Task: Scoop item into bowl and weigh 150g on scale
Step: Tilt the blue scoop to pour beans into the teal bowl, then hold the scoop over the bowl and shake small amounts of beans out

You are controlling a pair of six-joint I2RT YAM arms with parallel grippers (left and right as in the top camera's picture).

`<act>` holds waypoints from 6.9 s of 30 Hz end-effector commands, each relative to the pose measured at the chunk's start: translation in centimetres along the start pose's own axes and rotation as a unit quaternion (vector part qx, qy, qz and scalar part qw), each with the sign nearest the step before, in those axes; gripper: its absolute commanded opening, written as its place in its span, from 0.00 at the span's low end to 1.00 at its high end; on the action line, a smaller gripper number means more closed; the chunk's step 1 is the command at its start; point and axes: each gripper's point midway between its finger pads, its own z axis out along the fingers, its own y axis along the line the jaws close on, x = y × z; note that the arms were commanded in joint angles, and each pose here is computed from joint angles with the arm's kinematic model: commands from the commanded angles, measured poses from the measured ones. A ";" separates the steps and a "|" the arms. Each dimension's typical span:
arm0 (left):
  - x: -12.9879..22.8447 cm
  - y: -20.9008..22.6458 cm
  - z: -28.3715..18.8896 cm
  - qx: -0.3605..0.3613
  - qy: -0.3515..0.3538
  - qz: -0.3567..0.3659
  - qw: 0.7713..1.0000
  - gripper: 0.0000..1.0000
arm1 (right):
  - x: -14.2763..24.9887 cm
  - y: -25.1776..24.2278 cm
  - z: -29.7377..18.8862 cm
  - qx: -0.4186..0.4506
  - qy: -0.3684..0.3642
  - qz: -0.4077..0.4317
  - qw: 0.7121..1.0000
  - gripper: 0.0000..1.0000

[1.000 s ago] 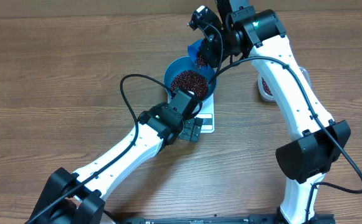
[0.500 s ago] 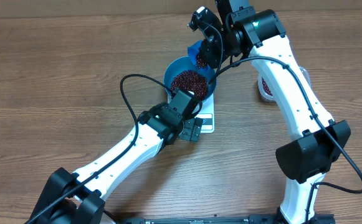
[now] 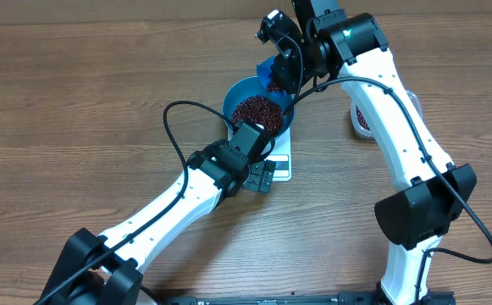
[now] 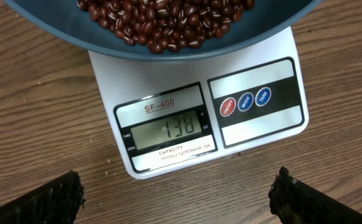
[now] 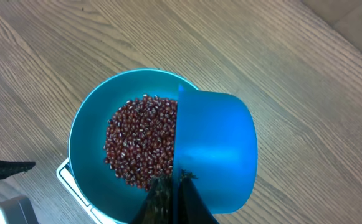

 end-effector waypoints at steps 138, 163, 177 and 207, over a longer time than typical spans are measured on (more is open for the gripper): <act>0.0 0.3 0.2 -0.004 0.001 0.010 1.000 1.00 | -0.9 0.4 -0.5 0.016 -0.010 0.026 0.999 0.04; 0.0 0.3 0.2 -0.004 0.000 0.010 1.000 0.99 | -0.6 0.4 -0.5 0.013 -0.005 0.028 1.000 0.04; 0.0 0.3 0.2 -0.004 0.000 0.010 1.000 1.00 | -0.6 0.4 -0.5 0.013 -0.005 0.028 1.000 0.04; 0.0 0.3 0.2 -0.004 0.000 0.010 1.000 1.00 | -0.4 0.6 -0.5 0.002 -0.003 0.022 1.000 0.04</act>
